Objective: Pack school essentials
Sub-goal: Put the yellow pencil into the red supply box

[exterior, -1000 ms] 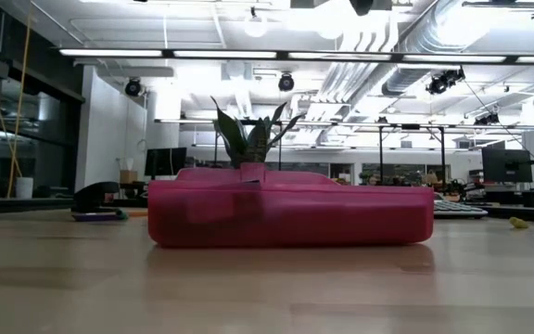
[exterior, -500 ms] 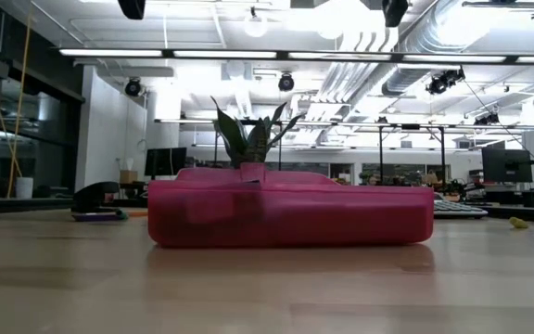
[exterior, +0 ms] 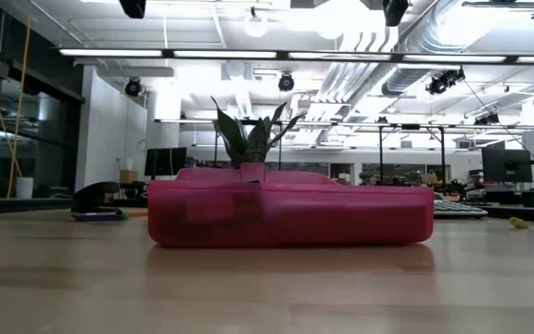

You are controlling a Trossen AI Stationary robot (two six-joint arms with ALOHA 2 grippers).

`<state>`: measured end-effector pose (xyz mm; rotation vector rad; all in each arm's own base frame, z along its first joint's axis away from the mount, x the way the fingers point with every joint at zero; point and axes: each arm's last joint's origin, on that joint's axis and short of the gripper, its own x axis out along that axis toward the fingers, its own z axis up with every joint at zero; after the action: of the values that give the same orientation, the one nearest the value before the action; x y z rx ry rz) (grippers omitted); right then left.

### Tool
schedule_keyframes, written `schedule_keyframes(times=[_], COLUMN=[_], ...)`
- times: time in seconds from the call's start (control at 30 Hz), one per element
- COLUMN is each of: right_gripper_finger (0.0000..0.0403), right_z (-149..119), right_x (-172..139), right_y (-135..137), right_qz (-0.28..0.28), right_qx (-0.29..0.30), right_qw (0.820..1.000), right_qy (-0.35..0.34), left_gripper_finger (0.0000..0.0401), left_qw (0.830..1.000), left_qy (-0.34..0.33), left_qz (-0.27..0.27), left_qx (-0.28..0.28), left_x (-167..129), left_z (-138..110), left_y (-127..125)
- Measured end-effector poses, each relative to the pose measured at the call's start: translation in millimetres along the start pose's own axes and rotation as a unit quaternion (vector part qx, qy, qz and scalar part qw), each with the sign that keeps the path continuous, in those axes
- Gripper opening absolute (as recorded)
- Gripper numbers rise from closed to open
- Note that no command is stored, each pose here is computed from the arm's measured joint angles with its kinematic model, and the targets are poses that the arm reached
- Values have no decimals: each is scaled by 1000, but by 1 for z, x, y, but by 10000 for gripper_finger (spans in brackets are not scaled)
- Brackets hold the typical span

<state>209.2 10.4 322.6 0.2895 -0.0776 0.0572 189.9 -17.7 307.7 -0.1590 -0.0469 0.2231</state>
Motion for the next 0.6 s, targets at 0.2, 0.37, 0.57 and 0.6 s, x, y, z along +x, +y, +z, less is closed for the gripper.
schedule_keyframes(times=[0.2, 0.37, 0.57, 0.6], right_gripper_finger=[0, 0, 0, 0], right_z=[0, 0, 0, 0], right_x=[0, 0, 0, 0], right_y=[0, 0, 0, 0], right_qz=[-2, -7, -8, -8], right_qx=[0, 0, 1, 1], right_qw=[1000, 1000, 1000, 1000], right_qy=[-1, -2, 0, 0], left_gripper_finger=[93, 174, 230, 235], left_qw=[998, 980, 906, 893], left_qy=[24, 134, 300, 326], left_qz=[55, 141, 287, 300], left_qx=[-26, -41, -77, -82], left_x=[7, 17, 27, 29], left_z=[-1, 5, -20, -27], left_y=[12, 33, 66, 71])
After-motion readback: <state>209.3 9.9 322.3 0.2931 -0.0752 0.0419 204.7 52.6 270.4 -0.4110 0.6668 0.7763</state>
